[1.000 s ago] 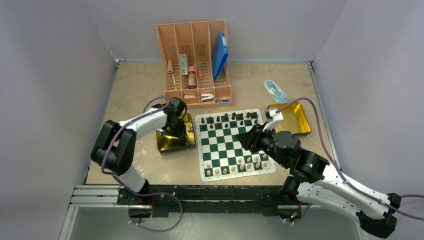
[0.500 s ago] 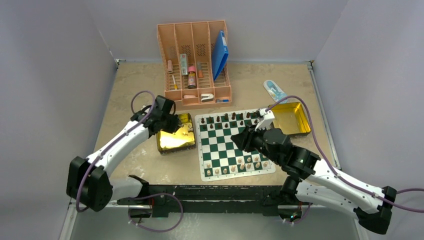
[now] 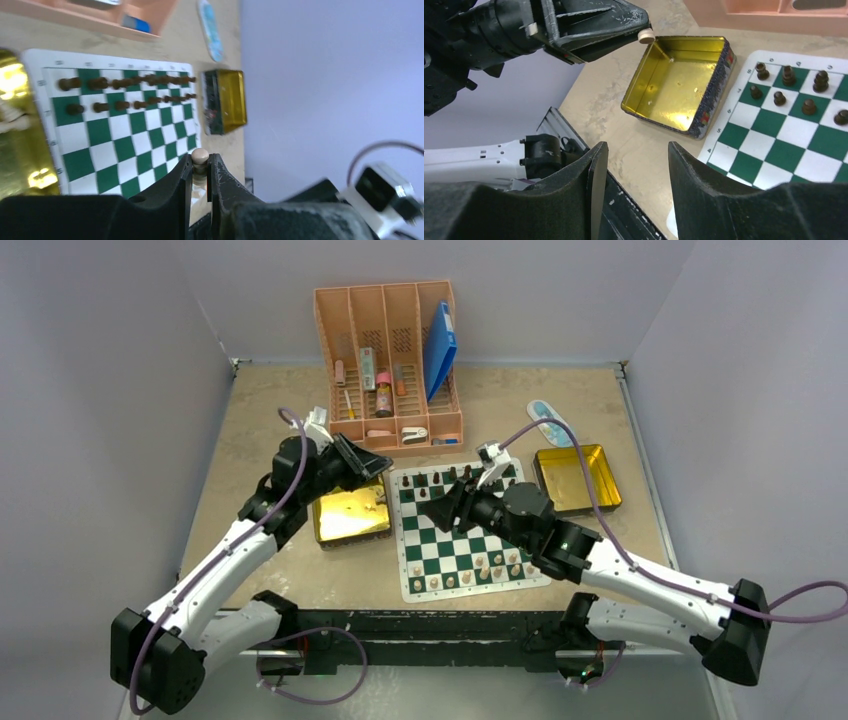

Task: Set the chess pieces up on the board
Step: Place the chess piece on the chessboard.

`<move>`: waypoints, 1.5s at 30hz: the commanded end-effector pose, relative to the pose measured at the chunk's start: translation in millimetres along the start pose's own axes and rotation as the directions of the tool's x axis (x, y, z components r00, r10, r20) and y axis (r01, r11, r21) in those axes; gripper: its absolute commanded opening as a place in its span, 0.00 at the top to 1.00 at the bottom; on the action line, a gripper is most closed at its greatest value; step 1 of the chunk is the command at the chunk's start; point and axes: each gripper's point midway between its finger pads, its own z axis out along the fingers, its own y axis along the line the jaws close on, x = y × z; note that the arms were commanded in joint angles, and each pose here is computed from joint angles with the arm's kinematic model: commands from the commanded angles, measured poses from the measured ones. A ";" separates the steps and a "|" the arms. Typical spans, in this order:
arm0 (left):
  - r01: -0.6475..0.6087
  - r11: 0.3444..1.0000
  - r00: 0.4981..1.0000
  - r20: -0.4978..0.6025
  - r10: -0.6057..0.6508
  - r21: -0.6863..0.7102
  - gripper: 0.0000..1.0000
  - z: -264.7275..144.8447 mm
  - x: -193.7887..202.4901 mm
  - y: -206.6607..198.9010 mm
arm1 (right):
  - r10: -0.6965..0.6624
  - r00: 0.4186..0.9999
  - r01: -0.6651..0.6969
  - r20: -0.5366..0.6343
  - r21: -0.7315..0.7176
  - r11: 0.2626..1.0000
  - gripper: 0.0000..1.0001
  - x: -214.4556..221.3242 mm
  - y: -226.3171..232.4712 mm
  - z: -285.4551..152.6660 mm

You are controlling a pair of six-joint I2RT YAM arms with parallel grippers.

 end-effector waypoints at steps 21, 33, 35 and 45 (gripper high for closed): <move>-0.135 0.857 0.933 -0.228 0.279 0.498 1.00 -32.9 54.6 -86.7 | -0.196 0.961 0.211 0.196 -0.058 0.976 0.51 -64.0 44.3 30.8; -0.108 0.832 0.913 -0.275 0.300 0.545 0.93 -53.6 63.2 -102.6 | -0.304 0.920 0.328 0.246 -0.062 0.943 0.80 -70.1 43.6 15.5; -0.140 0.823 0.903 -0.271 0.335 0.550 0.88 -58.2 64.1 -103.2 | -0.334 0.912 0.363 0.237 -0.092 0.927 0.83 -62.9 44.4 12.2; -0.348 0.833 0.777 -0.364 0.513 0.430 0.64 -76.1 62.0 -92.3 | -0.417 0.852 0.497 0.316 -0.240 0.834 0.87 -48.4 61.2 -13.6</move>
